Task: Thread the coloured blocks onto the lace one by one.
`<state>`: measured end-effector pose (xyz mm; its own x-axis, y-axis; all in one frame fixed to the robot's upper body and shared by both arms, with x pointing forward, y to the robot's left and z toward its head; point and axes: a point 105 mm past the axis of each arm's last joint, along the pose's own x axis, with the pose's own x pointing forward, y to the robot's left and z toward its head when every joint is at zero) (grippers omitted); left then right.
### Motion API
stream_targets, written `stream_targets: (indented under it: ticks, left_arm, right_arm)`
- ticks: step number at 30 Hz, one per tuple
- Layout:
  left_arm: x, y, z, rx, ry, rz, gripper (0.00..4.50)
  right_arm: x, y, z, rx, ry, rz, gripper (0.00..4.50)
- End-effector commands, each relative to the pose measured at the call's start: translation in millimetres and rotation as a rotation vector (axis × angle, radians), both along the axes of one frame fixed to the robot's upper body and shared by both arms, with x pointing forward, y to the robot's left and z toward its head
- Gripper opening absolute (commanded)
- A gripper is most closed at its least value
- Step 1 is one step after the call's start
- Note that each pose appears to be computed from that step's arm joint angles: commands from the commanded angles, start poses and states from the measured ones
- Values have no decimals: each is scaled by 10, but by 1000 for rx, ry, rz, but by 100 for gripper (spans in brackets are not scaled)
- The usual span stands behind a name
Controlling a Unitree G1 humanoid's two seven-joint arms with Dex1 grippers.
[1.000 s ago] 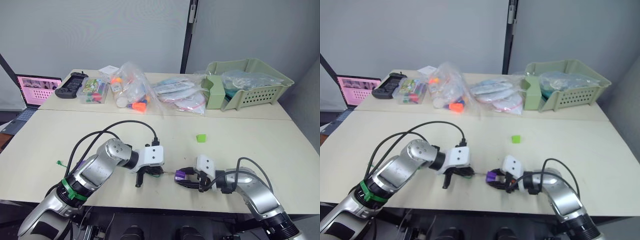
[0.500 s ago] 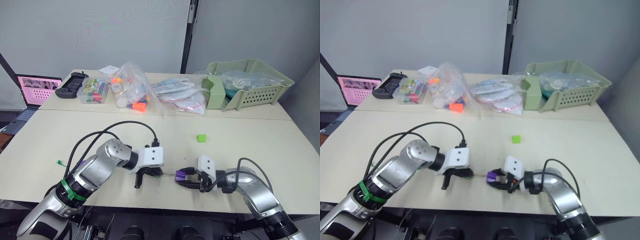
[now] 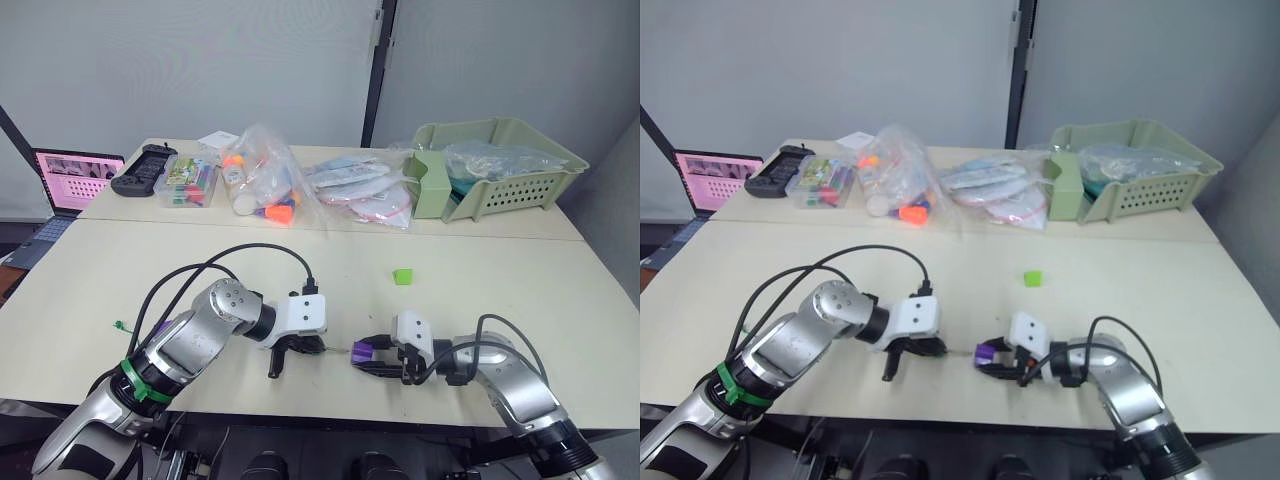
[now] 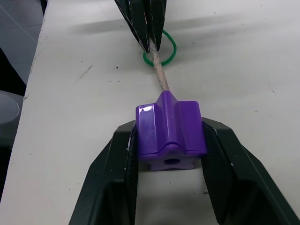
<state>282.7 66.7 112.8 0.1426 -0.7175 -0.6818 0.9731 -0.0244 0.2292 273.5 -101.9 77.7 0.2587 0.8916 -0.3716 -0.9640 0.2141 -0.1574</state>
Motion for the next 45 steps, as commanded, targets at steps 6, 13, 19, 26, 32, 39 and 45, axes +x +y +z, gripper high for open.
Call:
stream_targets:
  ticks: [6, 13, 19, 26, 32, 39, 45]
  left_arm:
    - [-47, -140, 60, -24, -26, -48, 0]
    - [-32, -262, 76, -43, -34, -71, 0]
    - [-29, -384, 81, -72, -34, -88, 0]
    - [-8, -97, 89, -11, -31, -61, 0]
    - [-36, -39, 142, -15, -28, -45, 0]
    - [-74, -44, 115, -23, -8, -27, 0]
    - [-73, -39, 110, -18, -6, -15, 0]
  right_arm:
    - [8, 41, 34, -11, -17, 19, 137]
    - [10, 108, 48, -5, -23, 29, 137]
    - [-12, 166, 52, 7, -22, 36, 137]
    - [-10, 53, 17, -1, -12, 22, 137]
    - [-28, 14, -36, 4, 7, 36, 137]
    - [-74, 19, -110, -7, -1, 102, 137]
    - [-46, 6, -143, -1, -12, 121, 137]
